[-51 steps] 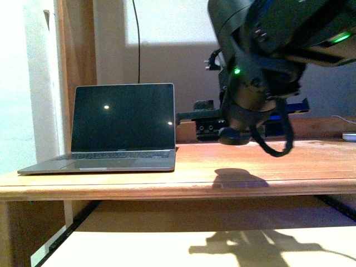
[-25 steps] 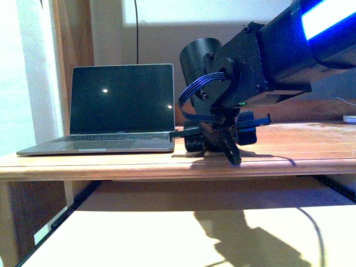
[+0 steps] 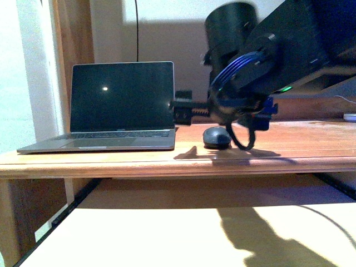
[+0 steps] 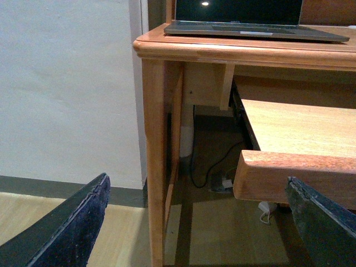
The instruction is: Place mouse
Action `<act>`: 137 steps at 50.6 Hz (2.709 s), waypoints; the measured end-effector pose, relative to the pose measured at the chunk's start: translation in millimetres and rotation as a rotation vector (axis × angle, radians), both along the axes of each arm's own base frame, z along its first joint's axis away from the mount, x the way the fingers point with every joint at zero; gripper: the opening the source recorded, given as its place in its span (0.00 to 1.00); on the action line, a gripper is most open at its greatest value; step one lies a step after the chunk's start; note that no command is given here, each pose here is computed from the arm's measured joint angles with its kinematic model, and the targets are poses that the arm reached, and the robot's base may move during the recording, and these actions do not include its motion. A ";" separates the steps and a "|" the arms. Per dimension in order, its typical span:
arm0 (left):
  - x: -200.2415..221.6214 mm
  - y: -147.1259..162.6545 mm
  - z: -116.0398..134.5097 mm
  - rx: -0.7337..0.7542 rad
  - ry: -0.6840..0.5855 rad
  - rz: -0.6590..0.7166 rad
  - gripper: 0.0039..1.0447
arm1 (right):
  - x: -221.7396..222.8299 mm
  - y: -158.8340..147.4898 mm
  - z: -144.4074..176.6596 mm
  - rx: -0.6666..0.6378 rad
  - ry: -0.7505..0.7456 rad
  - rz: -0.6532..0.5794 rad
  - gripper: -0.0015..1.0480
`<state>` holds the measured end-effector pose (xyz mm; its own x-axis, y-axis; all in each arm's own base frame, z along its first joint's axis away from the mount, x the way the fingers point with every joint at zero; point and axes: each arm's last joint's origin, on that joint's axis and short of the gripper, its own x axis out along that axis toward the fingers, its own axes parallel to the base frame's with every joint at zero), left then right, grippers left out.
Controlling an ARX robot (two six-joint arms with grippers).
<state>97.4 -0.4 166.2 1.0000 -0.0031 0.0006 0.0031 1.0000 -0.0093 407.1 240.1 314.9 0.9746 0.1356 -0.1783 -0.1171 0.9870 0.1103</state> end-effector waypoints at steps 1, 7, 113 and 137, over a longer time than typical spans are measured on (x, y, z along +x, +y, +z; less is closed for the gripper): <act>0.0 0.0 -0.1 0.000 0.000 0.000 0.93 | -7.7 -8.4 7.9 0.028 -0.025 0.027 0.93; 0.0 0.0 -0.1 0.000 0.000 0.000 0.93 | -49.8 -51.2 36.8 0.121 -0.135 0.148 0.93; 0.0 0.0 -0.1 0.000 0.000 -0.001 0.93 | -77.0 0.1 -148.2 0.013 0.056 0.203 0.93; 0.0 0.0 -0.1 0.000 0.000 -0.002 0.93 | -154.5 -122.1 -93.9 0.167 0.018 0.092 0.93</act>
<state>97.4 -0.5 166.2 1.0000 -0.0046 0.0010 0.0046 0.9999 -0.0090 252.6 118.0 221.0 0.9535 0.2534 -0.1630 -0.2030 0.9400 0.2741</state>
